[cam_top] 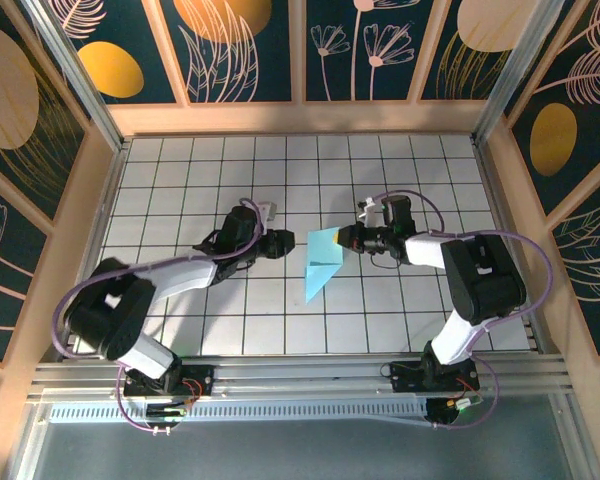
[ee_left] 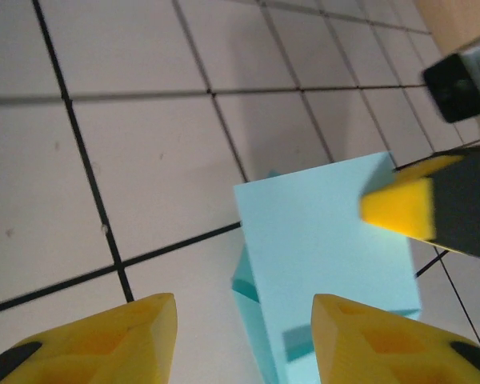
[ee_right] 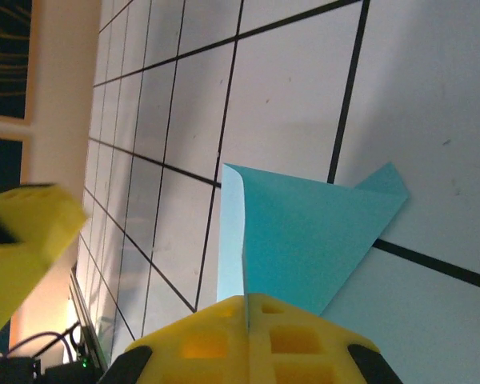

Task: Fold a paper plane with a square sheet of paper (fold left side to right side)
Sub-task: Fold the wing for the fifth time at the center of the table.

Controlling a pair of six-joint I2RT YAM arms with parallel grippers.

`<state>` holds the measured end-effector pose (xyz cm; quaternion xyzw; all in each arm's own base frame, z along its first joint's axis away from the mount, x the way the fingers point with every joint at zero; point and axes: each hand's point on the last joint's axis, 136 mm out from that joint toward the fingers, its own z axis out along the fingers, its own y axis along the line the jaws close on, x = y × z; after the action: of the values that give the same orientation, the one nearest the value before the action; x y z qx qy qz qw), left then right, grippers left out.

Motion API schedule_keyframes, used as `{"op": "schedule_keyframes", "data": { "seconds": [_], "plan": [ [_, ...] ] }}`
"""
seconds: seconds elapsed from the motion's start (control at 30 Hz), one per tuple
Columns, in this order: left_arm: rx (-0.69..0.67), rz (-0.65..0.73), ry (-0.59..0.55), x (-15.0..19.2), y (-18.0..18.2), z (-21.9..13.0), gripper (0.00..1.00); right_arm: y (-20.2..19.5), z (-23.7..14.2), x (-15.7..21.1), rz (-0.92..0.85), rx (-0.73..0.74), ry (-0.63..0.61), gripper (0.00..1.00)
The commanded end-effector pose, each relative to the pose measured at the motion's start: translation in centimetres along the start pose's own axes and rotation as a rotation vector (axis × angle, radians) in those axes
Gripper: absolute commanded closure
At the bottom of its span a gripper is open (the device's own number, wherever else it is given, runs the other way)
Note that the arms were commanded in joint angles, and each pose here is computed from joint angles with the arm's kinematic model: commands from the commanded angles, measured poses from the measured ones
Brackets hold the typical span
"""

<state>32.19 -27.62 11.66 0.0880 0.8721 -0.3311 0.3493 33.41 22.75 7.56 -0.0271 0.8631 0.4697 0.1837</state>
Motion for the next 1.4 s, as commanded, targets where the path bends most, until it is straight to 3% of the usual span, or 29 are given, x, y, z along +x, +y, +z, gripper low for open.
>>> {"op": "schedule_keyframes", "data": {
  "seconds": [0.0,0.27,0.43,0.63,0.8,1.37],
  "plan": [
    [-0.091,0.173,0.007,0.5,-1.8,-1.3,0.53,-0.9,0.2,0.1,0.12,0.069,0.027,1.0],
    [-0.193,0.404,0.182,7.2,-7.2,1.1,0.51,-1.2,0.1,0.1,0.172,0.111,0.046,1.0],
    [-0.288,0.514,0.266,10.3,-8.2,3.8,0.49,-1.2,0.1,0.1,0.174,0.111,0.049,1.0],
    [-0.429,0.588,0.288,10.9,-7.2,5.3,0.46,-1.3,0.1,0.2,0.174,0.11,0.048,1.0],
    [-0.455,0.587,0.277,10.7,-7.0,5.8,0.44,-1.3,0.2,0.4,0.172,0.109,0.052,1.0],
    [-0.537,0.609,0.282,11.2,-5.2,6.4,0.72,-1.7,0.3,0.6,0.173,0.119,0.059,1.0]
  ]
}}
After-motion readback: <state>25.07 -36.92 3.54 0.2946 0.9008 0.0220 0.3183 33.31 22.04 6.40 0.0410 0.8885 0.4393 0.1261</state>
